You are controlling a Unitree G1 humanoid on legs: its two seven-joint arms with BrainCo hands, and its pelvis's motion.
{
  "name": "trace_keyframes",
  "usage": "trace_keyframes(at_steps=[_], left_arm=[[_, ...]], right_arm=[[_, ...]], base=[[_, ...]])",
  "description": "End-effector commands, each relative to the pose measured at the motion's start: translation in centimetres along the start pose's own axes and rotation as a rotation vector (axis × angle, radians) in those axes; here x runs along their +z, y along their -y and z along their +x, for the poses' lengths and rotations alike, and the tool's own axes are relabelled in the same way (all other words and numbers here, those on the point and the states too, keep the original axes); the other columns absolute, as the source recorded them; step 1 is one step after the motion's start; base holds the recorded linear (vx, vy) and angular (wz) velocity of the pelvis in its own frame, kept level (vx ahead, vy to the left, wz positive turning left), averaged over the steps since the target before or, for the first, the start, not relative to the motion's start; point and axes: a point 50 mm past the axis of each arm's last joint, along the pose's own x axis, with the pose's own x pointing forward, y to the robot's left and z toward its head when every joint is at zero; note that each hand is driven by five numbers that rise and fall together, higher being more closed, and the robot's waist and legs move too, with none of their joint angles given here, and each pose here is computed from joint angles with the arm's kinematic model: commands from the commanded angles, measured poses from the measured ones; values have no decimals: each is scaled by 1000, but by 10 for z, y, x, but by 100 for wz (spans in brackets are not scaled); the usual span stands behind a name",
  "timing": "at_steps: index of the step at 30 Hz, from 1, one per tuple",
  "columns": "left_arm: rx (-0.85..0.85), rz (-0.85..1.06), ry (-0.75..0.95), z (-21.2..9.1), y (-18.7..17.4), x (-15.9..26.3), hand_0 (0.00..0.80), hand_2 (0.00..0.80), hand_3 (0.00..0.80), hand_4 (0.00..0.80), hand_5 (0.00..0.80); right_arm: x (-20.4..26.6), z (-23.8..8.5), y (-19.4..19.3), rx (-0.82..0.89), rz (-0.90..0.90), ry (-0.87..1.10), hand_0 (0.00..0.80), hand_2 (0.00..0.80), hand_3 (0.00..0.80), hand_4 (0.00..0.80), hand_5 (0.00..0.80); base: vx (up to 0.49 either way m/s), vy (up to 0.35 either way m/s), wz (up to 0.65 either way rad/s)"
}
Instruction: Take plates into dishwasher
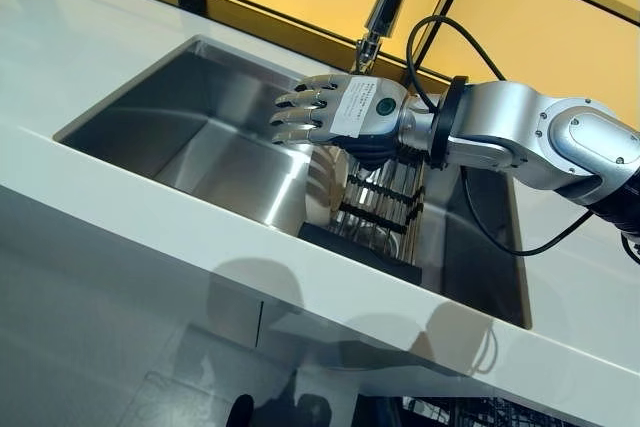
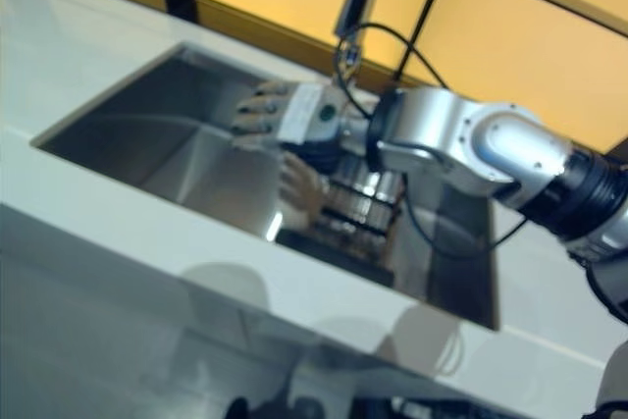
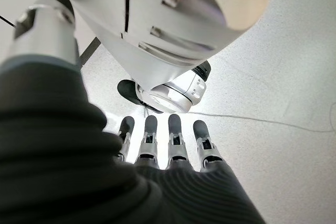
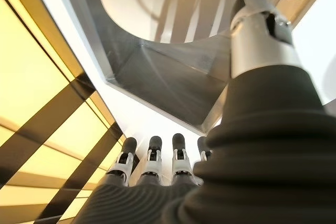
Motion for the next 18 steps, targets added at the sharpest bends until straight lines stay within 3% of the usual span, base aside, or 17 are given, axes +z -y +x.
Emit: trace_keyframes(at_steps=[1,18], left_arm=[[-4,14,9,0,0,6,0,0,0,0,0],[-27,-10,44,1,5,12,0,0,0,0,0]], right_arm=[[-18,-3,20,-9,-79,-96,0,0,0,0,0],[-19,1,13,54,-109,-94,0,0,0,0,0]], base=[[-11,7,3],[0,0,0]])
